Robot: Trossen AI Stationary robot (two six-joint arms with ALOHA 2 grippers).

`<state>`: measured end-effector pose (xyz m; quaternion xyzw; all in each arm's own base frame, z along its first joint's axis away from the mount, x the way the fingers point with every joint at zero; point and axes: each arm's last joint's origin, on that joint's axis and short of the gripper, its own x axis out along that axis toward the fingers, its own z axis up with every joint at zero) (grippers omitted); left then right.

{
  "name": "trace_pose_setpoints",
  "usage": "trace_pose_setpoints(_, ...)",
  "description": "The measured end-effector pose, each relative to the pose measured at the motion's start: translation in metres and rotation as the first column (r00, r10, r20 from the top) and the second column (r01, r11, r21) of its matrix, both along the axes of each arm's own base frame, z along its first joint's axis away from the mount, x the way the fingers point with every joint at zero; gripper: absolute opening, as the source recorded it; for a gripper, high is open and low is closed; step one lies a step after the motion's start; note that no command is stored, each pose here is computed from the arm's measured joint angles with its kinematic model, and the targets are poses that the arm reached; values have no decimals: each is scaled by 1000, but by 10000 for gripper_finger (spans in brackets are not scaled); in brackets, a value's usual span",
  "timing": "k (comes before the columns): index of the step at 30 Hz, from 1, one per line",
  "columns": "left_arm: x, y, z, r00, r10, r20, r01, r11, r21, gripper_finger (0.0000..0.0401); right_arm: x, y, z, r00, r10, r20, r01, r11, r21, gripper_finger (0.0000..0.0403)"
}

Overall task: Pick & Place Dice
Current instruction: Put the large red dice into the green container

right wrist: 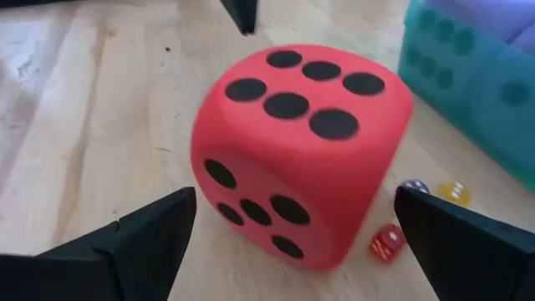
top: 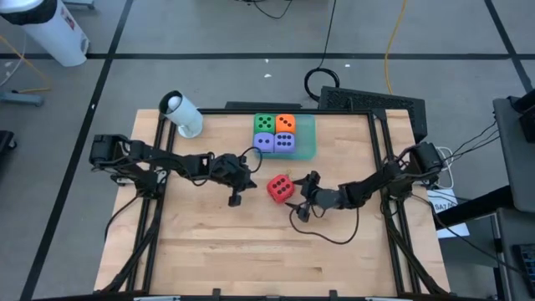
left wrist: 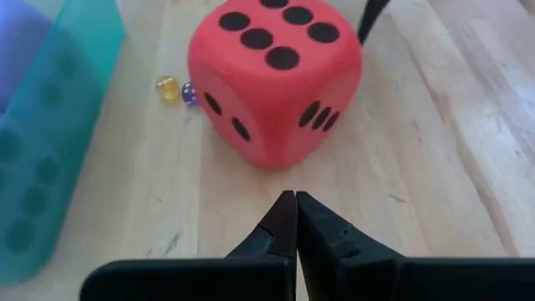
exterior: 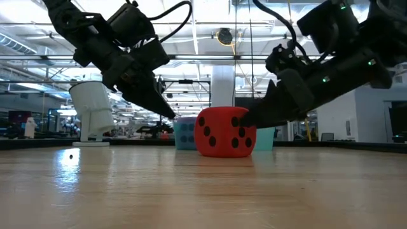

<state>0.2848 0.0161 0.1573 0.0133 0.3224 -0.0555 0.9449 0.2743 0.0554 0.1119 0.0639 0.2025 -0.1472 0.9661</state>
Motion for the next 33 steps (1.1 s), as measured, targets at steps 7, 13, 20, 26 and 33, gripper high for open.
trace_pose_setpoints(7,2,1,2,999,26,26,-27,999,18,5,9,3,0,997,73,17,-73,997,1,400)
trace_pose_setpoints(13,3,1,4,998,35,54,-35,999,10,5,12,3,1,996,81,22,-80,997,-16,400)
trace_pose_setpoints(20,13,1,-5,1000,-3,20,3,1000,-1,5,14,-3,4,996,72,57,-70,997,-32,400)
trace_pose_setpoints(26,42,3,-14,999,-28,-19,29,999,32,8,17,-21,4,996,79,45,-79,997,9,400)
trace_pose_setpoints(33,49,2,-15,995,-49,-91,51,998,20,6,17,-30,2,997,73,20,-73,997,13,400)
